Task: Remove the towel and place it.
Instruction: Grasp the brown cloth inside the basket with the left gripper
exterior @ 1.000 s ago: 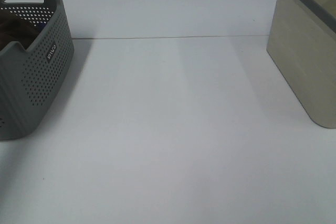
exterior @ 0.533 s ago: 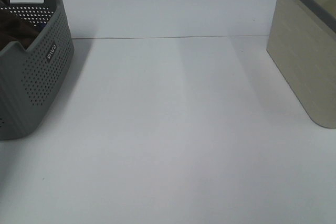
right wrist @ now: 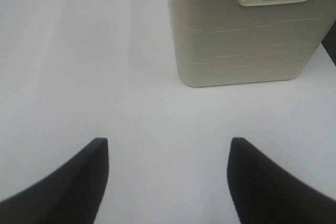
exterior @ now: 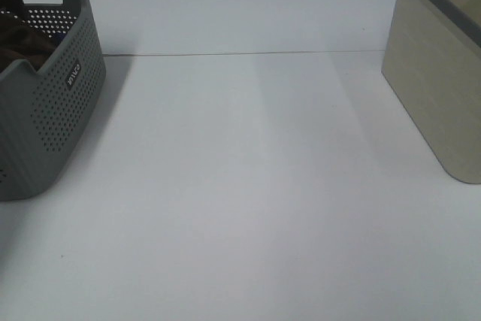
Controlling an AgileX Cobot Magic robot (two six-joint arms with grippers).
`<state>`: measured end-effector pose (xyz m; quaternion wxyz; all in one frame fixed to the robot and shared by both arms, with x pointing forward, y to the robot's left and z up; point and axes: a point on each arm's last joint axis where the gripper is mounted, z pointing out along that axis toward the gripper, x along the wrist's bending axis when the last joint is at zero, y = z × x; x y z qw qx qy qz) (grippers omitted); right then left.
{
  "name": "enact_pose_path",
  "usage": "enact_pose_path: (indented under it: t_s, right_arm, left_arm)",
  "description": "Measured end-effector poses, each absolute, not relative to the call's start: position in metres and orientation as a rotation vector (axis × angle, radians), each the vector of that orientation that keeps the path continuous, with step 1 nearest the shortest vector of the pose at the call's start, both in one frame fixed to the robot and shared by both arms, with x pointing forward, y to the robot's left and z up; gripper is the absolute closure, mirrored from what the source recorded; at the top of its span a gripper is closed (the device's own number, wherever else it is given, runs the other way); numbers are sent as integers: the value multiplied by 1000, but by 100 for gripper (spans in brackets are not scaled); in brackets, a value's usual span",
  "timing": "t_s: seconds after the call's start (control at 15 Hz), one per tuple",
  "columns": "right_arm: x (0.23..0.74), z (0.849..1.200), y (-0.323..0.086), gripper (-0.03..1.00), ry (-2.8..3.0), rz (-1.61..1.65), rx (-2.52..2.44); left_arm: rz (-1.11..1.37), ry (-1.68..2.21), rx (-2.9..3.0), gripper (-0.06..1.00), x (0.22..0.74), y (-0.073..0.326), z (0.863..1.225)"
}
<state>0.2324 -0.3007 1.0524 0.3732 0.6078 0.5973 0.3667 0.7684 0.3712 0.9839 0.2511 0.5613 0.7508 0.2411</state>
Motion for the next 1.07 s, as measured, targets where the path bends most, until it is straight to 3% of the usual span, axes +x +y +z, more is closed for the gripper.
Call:
enact_pose_path:
  t_s: [0.27, 0.53, 0.87, 1.07]
  right_arm:
    - [232, 1052, -301, 34, 1530, 939, 1557]
    - [232, 1052, -301, 34, 1530, 939, 1557]
    - [232, 1052, -301, 34, 1530, 939, 1557]
    - [232, 1052, -301, 34, 1530, 939, 1557]
  left_arm:
    - [675, 2024, 1511, 49, 771, 372, 982]
    - [695, 1995, 1552, 91, 772, 372, 983]
    - [723, 1949, 1614, 94, 770, 371, 989]
    - [791, 1857, 1594, 94, 760, 368, 1038]
